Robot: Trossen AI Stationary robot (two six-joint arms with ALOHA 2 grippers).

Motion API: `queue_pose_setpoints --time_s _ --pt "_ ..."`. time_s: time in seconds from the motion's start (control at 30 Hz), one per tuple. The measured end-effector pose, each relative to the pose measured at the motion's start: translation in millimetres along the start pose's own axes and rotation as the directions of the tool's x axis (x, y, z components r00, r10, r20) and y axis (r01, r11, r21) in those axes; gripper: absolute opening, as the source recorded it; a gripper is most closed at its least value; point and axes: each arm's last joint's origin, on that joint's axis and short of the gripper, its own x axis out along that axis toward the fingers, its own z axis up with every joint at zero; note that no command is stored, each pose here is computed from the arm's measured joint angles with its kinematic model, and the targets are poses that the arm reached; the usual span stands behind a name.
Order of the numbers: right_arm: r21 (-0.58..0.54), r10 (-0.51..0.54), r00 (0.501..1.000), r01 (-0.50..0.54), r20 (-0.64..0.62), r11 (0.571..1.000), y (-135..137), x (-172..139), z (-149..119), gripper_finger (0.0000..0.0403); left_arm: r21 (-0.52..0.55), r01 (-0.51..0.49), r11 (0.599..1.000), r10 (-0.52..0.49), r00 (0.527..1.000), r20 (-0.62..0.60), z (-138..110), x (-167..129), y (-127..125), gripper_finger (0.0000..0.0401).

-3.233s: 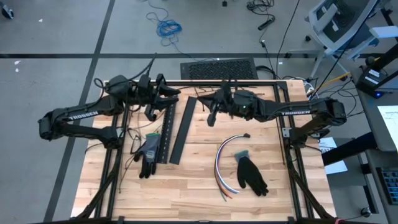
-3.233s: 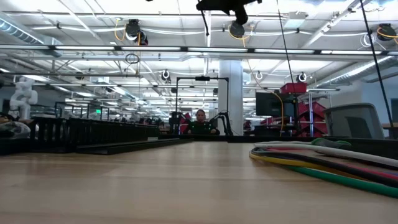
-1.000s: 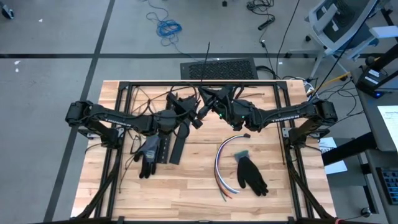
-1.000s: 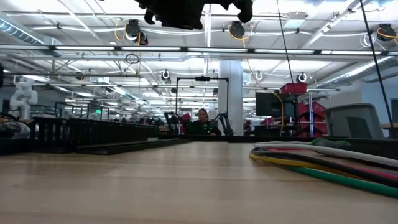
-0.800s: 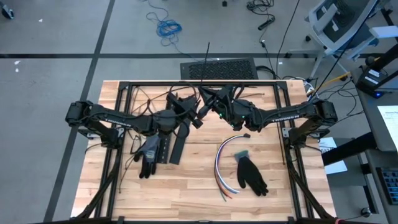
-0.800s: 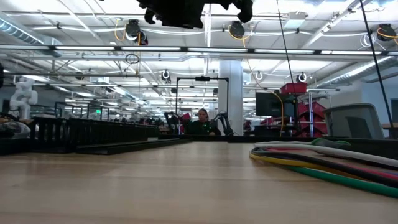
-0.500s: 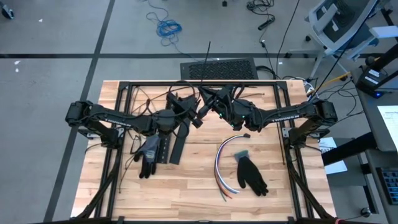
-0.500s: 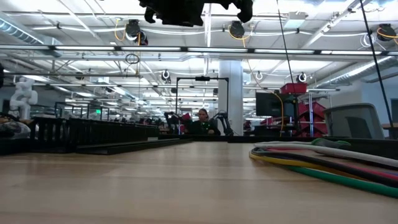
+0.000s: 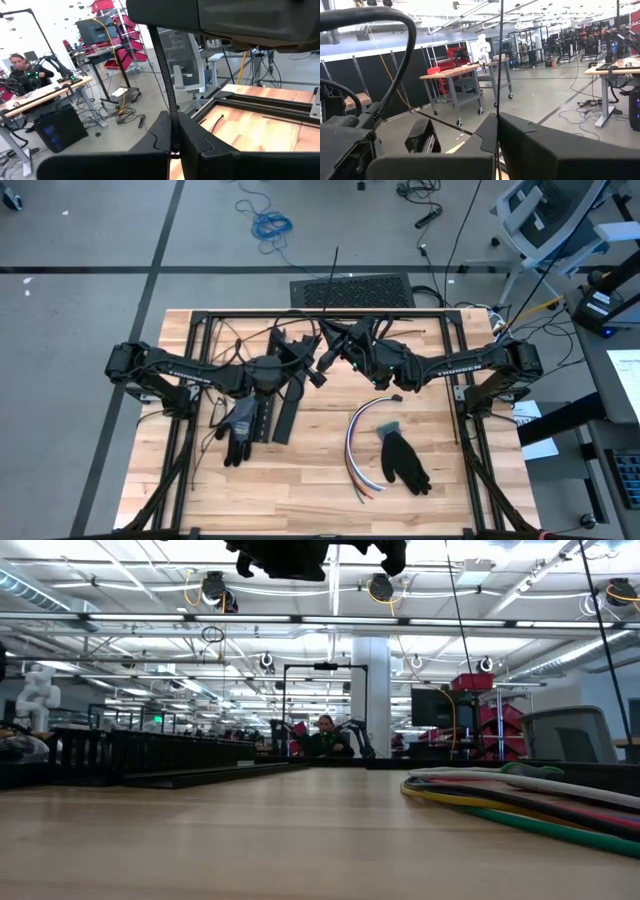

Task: Ziptie cables
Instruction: Wrap the cable wires with the black ziptie

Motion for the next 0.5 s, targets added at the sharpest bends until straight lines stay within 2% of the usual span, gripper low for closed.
queue_pose_setpoints --time_s 0.2,0.33,0.5 --pt "0.0 0.004 1.0 -0.004 -0.001 1.0 0.3 -0.2 0.0 0.0 0.009 -0.002 1.0 0.002 1.0 -0.001 -0.1 0.3 0.3 0.0014" --pt "0.005 0.069 0.998 -0.069 -0.002 0.998 2.7 -0.7 0.3 0.0003 0.008 -0.002 1.0 0.002 1.0 0.0 0.0 0.2 0.4 0.0014" --pt "-0.01 0.135 0.991 -0.134 0.008 0.991 4.7 -0.9 2.0 0.0039 0.01 -0.003 1.0 0.003 1.0 0.0 0.1 0.1 0.5 0.0014"
